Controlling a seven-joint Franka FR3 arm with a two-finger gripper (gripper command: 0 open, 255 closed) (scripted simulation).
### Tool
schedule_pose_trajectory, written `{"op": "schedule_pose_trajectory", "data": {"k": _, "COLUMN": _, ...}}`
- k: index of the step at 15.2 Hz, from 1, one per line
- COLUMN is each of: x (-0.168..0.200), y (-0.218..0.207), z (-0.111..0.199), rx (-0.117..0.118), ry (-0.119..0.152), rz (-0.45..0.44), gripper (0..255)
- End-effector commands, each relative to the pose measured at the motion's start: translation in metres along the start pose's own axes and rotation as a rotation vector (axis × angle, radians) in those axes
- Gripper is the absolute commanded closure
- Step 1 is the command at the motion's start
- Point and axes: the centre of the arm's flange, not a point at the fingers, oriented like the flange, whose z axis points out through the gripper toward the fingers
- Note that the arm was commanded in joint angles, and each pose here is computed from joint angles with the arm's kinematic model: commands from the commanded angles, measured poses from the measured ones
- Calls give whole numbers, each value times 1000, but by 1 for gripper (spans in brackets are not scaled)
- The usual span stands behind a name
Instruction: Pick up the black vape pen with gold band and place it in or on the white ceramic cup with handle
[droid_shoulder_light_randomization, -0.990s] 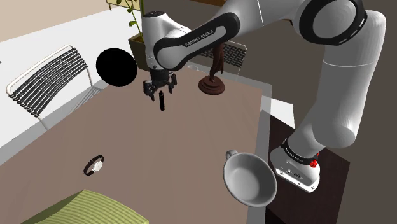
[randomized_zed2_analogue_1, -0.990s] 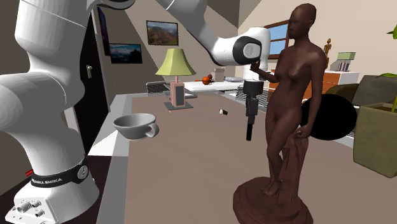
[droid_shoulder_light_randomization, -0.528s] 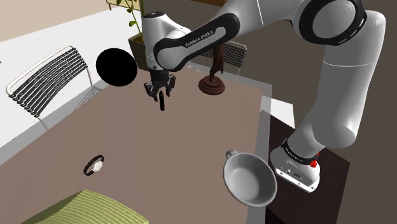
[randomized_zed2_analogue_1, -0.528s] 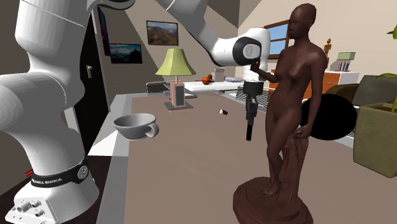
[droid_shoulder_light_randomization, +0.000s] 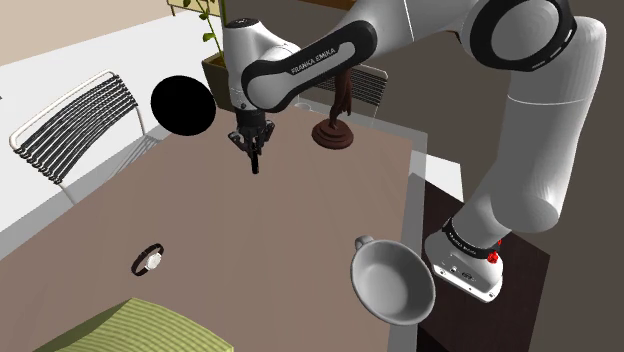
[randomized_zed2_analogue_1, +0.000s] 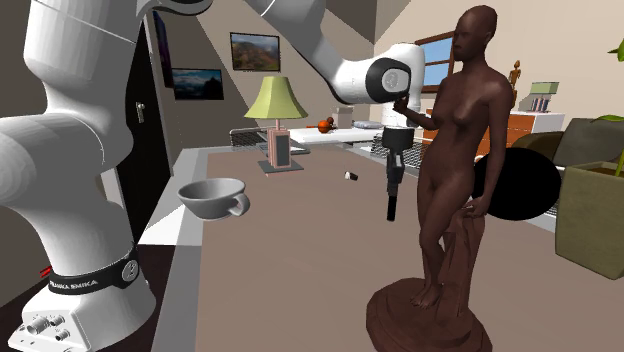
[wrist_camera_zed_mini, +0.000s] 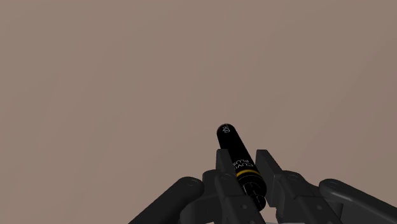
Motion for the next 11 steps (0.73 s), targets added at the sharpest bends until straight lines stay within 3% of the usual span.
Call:
{"op": "schedule_pose_trajectory", "data": {"k": 1, "x": 0, "y": 0, "z": 0, "rx": 0, "ry": 0, "rz": 0, "gripper": 255}}
{"op": "schedule_pose_trajectory", "data": {"k": 11, "x": 0, "y": 0, "z": -53, "rx": 0, "ry": 0, "rz": 0, "gripper": 255}}
